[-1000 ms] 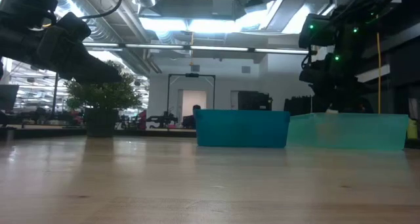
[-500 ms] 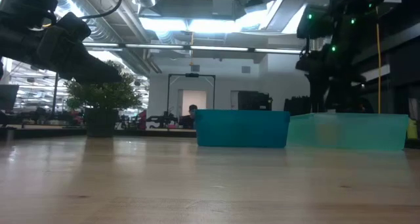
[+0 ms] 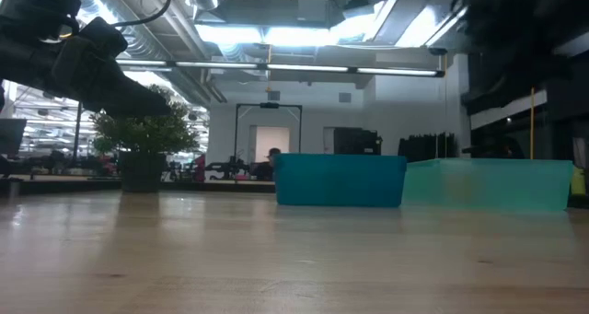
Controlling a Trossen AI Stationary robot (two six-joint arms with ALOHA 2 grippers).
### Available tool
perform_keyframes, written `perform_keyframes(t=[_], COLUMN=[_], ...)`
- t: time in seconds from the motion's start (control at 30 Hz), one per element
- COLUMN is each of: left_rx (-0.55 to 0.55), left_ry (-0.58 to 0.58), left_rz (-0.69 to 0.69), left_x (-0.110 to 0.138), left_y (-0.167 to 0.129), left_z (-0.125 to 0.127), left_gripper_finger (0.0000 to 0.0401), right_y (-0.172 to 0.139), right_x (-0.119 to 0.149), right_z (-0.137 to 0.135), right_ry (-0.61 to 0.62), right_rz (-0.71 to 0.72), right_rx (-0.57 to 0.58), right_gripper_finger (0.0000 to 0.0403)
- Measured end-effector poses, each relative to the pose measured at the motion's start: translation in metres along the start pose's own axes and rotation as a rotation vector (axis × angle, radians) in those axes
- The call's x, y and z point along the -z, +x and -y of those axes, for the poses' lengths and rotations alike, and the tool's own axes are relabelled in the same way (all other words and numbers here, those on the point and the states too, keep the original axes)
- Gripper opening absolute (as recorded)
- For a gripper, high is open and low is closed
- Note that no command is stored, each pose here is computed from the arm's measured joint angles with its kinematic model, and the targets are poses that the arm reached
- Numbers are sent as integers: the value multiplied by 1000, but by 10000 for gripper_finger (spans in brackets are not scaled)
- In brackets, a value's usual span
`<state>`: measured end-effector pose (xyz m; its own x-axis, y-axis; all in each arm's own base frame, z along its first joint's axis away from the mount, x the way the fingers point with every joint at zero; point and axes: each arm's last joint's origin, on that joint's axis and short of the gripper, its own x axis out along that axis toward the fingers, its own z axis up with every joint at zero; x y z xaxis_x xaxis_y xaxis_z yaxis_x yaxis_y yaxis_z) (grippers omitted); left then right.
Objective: Pick and place medicine bottles into bin by pill shape (circle, oval)
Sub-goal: Put the large orange pill bottle into the green bin
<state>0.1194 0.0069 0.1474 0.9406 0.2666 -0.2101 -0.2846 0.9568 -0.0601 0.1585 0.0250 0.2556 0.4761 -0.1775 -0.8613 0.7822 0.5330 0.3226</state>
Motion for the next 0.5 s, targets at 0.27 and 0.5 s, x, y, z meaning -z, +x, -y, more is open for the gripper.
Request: perform_keyframes(t=[0.27,0.5], left_rx=[0,0], left_ry=[0,0], left_rz=[0,0], left_x=[0,0], left_y=[0,0], left_z=[0,0], left_gripper_finger=[195,195], right_y=[-13,-12], right_x=[47,67], right_z=[-20,-21], right_ry=[-99,-215], right_rz=[-119,-167], right_rx=[-140,-103], right_gripper_finger=[180,179])
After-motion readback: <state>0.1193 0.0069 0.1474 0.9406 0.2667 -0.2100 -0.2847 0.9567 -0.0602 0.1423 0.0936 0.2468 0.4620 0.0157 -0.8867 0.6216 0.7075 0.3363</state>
